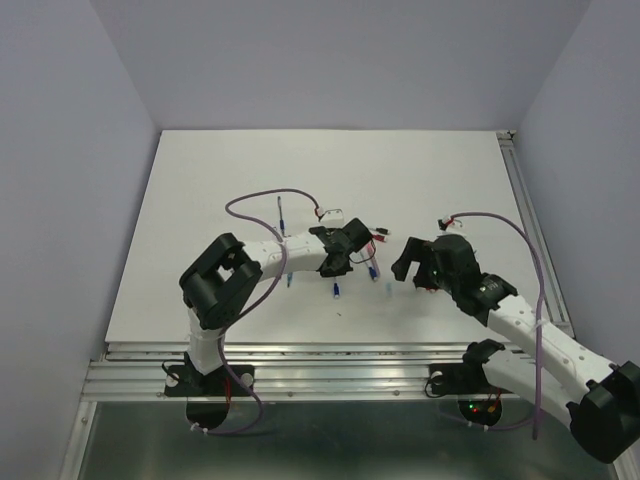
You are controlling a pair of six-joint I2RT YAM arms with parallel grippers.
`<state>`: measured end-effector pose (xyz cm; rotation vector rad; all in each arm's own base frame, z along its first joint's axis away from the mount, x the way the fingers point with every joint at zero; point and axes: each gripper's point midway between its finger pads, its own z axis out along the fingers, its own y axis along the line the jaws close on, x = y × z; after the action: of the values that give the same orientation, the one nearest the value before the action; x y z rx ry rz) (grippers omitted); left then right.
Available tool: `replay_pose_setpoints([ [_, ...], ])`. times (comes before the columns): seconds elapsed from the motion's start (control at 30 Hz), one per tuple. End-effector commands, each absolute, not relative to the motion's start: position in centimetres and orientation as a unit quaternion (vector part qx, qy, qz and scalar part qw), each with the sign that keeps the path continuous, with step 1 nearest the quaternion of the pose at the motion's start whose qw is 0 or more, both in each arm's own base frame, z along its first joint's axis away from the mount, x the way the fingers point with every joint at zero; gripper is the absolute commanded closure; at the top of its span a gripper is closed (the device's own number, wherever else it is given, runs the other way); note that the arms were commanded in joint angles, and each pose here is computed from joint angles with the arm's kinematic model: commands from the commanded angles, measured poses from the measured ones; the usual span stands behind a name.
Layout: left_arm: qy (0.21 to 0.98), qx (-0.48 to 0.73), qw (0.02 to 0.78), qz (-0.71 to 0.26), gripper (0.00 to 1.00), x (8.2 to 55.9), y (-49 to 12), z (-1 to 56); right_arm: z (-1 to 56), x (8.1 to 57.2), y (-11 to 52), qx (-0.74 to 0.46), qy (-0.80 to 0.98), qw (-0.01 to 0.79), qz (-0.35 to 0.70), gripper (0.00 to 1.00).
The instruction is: Open the pen caps
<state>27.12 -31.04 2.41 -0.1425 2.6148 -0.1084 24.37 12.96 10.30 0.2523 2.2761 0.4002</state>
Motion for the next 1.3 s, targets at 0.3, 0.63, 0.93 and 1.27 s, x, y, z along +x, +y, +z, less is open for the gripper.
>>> replay_pose_setpoints([
  [0.3, 0.911, -0.147, 0.344, -0.171, 1.00, 27.0, -29.5, 10.4, 14.9, 20.1, 25.8, -0.033, 0.803, 0.276, 0.528, 0.00],
  [0.63, 0.898, -0.168, 0.344, -0.218, 1.00, 26.4, -30.1, 11.8, 14.5, 20.6, 30.5, -0.048, 0.802, 0.262, 0.534, 0.05],
  [0.93, 0.895, -0.167, 0.343, -0.233, 1.00, 26.2, -30.4, 12.5, 12.8, 21.2, 32.6, -0.049, 0.816, 0.241, 0.523, 0.20],
  [1.27, 0.893, -0.164, 0.344, -0.240, 1.00, 25.8, -30.2, 12.9, 13.4, 22.7, 33.0, -0.039, 0.813, 0.262, 0.517, 0.60],
])
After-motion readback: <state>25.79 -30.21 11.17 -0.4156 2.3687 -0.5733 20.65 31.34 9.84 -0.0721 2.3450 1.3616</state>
